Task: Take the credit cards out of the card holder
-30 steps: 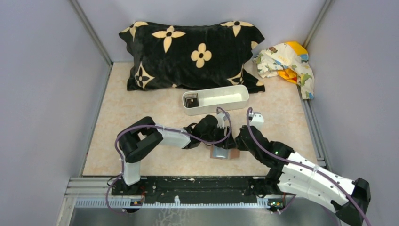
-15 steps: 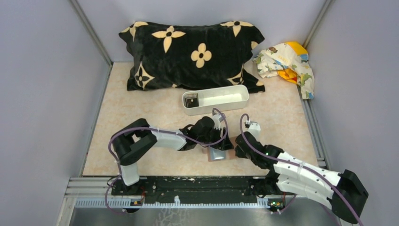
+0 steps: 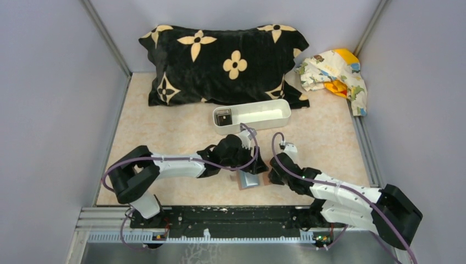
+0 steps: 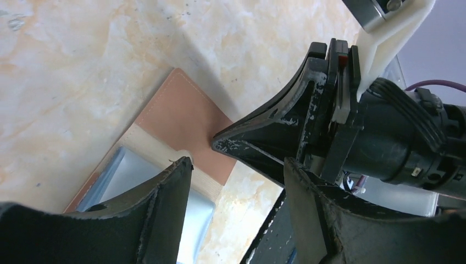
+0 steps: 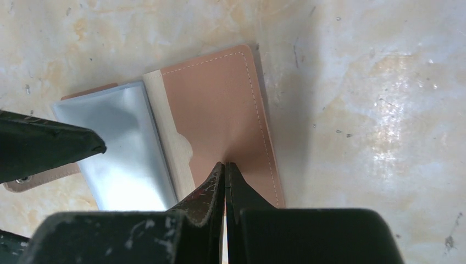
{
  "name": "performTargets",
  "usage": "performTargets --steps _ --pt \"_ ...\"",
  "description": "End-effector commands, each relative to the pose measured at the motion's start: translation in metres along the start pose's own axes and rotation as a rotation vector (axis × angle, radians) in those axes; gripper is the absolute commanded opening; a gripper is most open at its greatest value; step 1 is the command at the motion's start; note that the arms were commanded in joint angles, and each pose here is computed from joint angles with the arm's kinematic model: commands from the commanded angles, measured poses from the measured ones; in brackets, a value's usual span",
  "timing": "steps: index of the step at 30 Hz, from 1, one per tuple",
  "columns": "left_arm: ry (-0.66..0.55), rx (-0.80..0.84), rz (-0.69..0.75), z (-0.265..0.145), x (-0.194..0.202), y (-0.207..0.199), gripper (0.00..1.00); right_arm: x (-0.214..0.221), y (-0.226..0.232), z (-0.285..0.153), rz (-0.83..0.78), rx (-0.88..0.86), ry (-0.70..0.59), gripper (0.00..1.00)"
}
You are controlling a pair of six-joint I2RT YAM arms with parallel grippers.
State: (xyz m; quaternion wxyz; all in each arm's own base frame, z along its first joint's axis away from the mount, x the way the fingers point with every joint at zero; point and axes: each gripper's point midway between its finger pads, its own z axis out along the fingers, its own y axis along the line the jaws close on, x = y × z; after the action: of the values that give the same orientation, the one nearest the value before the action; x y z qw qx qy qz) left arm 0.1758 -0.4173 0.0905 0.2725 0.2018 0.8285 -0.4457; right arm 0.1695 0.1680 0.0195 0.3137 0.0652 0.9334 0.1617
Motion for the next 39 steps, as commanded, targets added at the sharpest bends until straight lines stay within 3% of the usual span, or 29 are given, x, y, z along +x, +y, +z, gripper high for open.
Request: performTargets --steps 1,7,12,19,29,39 --pt "-0.013 -0.075 -0.008 -0.016 0.007 0.014 0.68 -0.006 0.015 0.002 0.019 -0.049 -0.007 0.0" --pt "-0.04 -0.145 -0.111 -0.032 0.018 0.03 0.62 -0.002 0.014 0.003 0.018 -0.054 0.002 0.0" --pt "-0.121 -0.226 -0.292 -0.047 0.027 0.042 0.63 0.0 0.014 0.004 0.018 -0.06 0.006 0.0" --pt "-0.105 -0.276 -0.312 -0.047 0.035 0.033 0.63 0.001 0.015 0.005 0.022 -0.069 0.011 0.0" --pt "-0.121 -0.434 -0.367 -0.063 0.048 0.062 0.65 0.005 0.011 0.005 0.02 -0.066 0.016 0.0" --pt "-0.113 -0.393 -0.349 -0.051 0.045 0.055 0.66 0.005 0.011 0.006 0.015 -0.064 0.02 0.0"
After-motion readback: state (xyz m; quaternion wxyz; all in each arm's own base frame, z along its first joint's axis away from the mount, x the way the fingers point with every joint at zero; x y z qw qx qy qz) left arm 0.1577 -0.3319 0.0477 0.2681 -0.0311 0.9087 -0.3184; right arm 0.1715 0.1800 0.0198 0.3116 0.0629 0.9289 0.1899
